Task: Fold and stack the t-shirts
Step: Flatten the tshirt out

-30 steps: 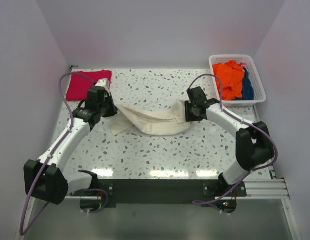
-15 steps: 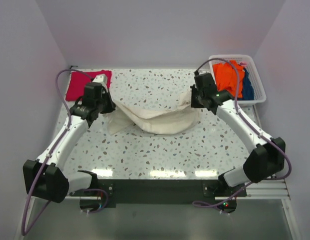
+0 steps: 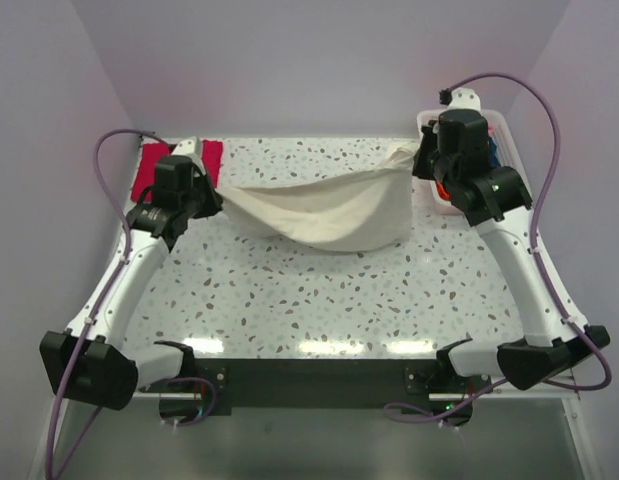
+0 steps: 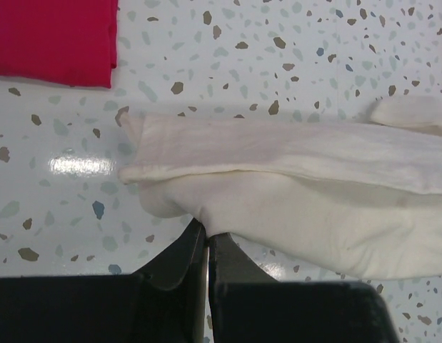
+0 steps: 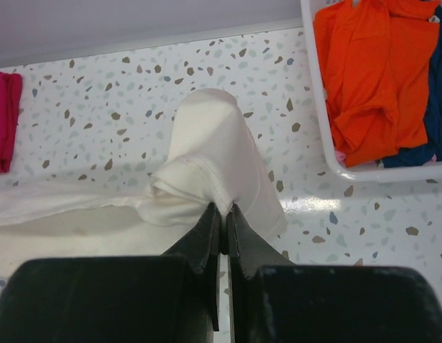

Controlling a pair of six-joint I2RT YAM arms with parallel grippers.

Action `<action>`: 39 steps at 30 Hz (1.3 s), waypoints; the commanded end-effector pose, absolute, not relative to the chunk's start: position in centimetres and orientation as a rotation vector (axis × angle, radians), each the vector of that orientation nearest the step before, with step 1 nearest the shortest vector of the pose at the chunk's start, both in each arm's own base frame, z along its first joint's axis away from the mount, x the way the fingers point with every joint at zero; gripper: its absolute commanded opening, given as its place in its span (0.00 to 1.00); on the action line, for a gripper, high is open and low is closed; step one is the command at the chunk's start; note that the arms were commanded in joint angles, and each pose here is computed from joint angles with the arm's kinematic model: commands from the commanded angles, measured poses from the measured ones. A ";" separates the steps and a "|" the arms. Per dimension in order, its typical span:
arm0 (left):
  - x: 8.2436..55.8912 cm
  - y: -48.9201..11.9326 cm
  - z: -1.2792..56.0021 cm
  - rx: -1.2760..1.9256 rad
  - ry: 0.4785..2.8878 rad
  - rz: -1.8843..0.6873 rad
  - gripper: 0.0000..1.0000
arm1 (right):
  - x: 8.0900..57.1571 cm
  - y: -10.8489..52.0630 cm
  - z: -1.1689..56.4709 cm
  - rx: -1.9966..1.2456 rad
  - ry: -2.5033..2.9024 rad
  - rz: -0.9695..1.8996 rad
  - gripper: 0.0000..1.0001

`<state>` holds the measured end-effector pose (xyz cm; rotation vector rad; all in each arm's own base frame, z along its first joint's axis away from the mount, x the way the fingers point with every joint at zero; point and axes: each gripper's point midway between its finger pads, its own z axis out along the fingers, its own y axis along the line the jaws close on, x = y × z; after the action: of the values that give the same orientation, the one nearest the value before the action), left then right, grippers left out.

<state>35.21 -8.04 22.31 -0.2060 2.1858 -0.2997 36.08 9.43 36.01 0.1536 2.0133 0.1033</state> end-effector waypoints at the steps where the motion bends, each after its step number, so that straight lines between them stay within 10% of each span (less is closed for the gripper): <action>1: 34.8 -7.0 25.5 -0.211 2.110 -0.276 0.00 | 34.4 7.5 39.4 0.191 1.939 0.064 0.00; 17: 27.2 -10.4 11.9 -0.413 2.358 -0.586 0.05 | 32.6 5.8 30.5 0.283 2.069 0.011 0.00; 22: 22.4 -11.2 5.1 -0.513 2.487 -0.677 0.46 | 30.0 4.5 23.5 0.331 2.183 0.002 0.00; 26: 23.2 -10.6 6.0 -0.528 2.428 -0.643 0.60 | 29.0 4.9 21.3 0.330 2.231 0.033 0.00; 39: 26.6 -9.6 10.4 -0.447 2.341 -0.545 0.45 | 28.9 3.8 21.8 0.347 2.200 -0.028 0.00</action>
<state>25.02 -9.51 7.94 -0.5022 2.4263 -0.5250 28.15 4.44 19.39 0.3088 2.2972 -0.0213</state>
